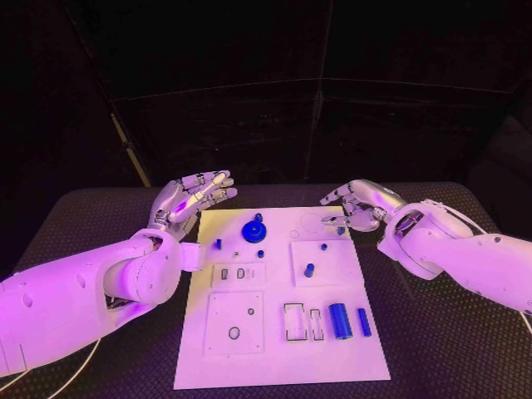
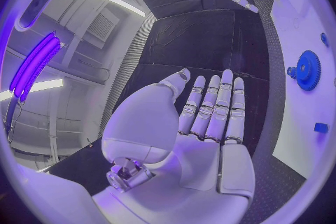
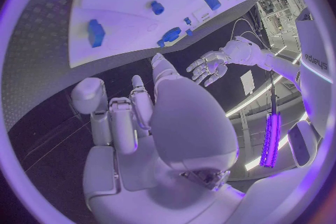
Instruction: Assemble the parts on the task board
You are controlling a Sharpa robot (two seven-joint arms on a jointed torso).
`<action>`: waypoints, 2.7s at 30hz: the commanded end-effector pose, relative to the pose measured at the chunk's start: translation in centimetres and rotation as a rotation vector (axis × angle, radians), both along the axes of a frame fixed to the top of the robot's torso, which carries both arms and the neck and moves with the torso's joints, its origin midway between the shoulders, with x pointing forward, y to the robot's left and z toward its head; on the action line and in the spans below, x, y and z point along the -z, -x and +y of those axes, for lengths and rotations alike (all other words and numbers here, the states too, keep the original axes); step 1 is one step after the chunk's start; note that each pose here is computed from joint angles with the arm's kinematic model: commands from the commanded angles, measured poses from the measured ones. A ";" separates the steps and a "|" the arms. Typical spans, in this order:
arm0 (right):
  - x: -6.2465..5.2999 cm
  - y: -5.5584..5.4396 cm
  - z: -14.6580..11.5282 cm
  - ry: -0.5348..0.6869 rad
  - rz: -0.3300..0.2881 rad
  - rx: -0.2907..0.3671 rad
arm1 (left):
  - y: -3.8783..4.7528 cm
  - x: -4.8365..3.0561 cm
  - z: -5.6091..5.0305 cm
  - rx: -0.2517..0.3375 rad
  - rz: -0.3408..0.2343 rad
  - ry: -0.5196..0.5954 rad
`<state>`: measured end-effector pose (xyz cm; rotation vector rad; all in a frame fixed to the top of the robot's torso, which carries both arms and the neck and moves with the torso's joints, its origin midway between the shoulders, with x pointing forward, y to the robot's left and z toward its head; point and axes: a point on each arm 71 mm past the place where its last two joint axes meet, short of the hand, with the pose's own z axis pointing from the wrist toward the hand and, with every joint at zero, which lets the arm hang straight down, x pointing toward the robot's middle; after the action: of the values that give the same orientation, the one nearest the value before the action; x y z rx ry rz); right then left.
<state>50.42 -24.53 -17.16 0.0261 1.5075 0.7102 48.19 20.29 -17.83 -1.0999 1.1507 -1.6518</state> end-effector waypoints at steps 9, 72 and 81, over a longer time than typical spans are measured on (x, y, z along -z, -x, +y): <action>1.0 -0.2 -4.1 0.009 0.098 0.001 | -0.26 -0.02 -0.1 0.023 -0.013 0.015; 4.0 -1.1 -3.9 0.030 0.153 0.029 | -0.28 0.28 -0.2 0.026 -0.001 0.013; 4.0 -1.1 -3.7 0.024 0.141 0.031 | -0.29 0.29 -0.2 0.025 0.000 0.013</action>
<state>51.47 -28.37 -21.32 0.0805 1.6624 0.6731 48.51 20.18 -18.28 -1.1050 1.1614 -1.6634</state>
